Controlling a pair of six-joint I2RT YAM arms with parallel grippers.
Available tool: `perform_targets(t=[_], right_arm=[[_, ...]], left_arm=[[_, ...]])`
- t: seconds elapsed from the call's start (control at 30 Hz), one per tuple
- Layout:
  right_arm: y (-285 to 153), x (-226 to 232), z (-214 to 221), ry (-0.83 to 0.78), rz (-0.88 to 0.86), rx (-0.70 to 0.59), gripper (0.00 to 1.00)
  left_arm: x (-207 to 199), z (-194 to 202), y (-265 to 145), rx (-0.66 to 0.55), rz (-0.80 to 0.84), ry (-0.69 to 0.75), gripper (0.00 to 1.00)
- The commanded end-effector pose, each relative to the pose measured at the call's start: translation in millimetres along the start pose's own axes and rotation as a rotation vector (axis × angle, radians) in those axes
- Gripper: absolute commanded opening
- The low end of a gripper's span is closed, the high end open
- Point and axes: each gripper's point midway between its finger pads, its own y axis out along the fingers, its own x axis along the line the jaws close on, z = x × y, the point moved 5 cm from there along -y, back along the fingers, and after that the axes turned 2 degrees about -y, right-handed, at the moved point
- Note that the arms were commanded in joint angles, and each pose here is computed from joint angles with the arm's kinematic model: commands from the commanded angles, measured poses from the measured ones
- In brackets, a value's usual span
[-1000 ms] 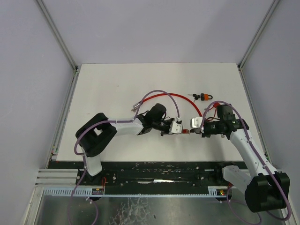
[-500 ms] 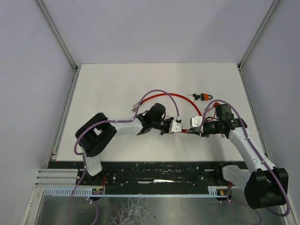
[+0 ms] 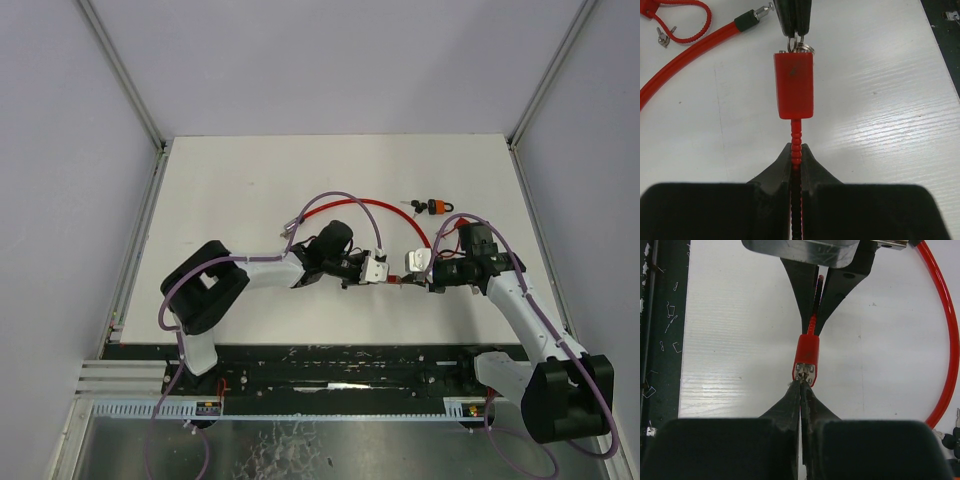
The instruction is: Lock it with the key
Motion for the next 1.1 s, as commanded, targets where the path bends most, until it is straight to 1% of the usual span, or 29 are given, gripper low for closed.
perform_targets(t=[0.0, 0.13, 0.3, 0.43, 0.53, 0.83, 0.93, 1.07], right_arm=[[-2, -2, -11, -0.048, -0.002, -0.036, 0.0], [-1, -2, -20, 0.0, -0.009, -0.083, 0.0], [5, 1, -14, 0.044, -0.031, -0.098, 0.0], [7, 0, -9, 0.036, -0.025, -0.088, 0.08], [9, 1, -7, 0.029, -0.022, -0.08, 0.09], [16, 3, 1, 0.024, -0.04, -0.057, 0.15], [16, 2, 2, 0.023, -0.041, -0.047, 0.15], [15, 0, 5, 0.022, -0.032, -0.02, 0.1]], left_arm=[[9, -24, 0, -0.084, -0.01, 0.061, 0.0], [11, -21, 1, -0.073, -0.023, 0.06, 0.0], [15, -22, -2, -0.078, -0.074, 0.064, 0.0], [14, -24, -2, -0.086, -0.065, 0.063, 0.0], [13, -24, -1, -0.089, -0.058, 0.064, 0.0], [13, -25, -2, -0.096, -0.055, 0.063, 0.0], [13, -26, -3, -0.098, -0.058, 0.064, 0.0], [13, -26, -4, -0.1, -0.059, 0.065, 0.0]])
